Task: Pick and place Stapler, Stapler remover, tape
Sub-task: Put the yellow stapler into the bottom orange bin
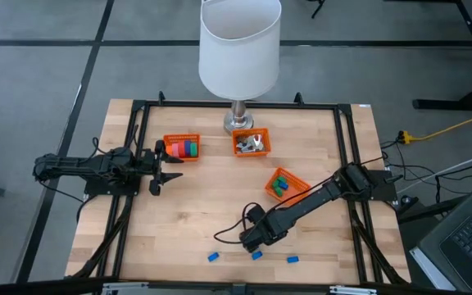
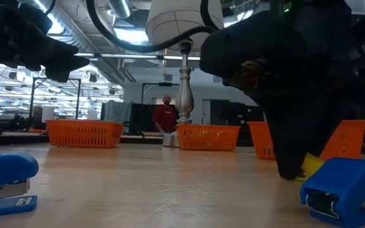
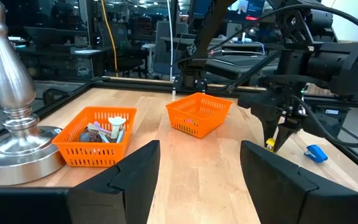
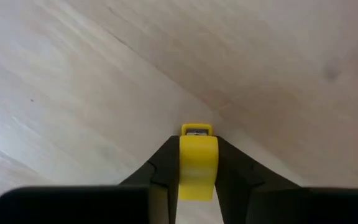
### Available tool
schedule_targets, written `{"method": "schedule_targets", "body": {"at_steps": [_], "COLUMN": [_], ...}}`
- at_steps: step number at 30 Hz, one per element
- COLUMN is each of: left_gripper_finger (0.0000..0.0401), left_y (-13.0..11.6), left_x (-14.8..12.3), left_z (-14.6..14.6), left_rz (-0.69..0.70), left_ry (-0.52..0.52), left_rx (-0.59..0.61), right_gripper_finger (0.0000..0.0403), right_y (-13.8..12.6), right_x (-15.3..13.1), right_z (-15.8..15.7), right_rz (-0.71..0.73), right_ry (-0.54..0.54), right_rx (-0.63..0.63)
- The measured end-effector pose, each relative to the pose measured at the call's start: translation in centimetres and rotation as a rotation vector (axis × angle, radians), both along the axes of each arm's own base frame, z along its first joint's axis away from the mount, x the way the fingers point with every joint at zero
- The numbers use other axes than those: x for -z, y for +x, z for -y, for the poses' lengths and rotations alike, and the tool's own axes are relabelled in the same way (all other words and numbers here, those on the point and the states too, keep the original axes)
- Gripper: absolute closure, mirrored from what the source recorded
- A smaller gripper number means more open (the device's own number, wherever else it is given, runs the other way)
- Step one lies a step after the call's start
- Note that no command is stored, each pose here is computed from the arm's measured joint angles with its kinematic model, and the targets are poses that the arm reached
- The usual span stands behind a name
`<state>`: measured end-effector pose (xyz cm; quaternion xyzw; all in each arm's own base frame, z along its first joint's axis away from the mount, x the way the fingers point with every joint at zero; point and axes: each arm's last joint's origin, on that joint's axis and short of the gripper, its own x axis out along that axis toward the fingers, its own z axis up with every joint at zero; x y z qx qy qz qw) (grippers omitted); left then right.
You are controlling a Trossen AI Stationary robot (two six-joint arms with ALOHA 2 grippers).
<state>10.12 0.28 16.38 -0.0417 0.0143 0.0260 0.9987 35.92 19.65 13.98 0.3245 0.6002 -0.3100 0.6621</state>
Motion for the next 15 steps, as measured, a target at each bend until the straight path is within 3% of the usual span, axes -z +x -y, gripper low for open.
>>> {"method": "schedule_targets", "body": {"at_steps": [15], "left_gripper_finger": [0.0182], "left_y": [0.0], "left_x": [0.0], "left_z": [0.0], "left_rz": [0.0], "left_ry": [0.0], "left_rx": [0.0], "right_gripper_finger": [0.0328], "right_y": [-2.3], "right_x": [-6.9], "right_z": [1.9], "right_rz": [0.103], "right_ry": [-0.171], "right_rx": [-0.038]}}
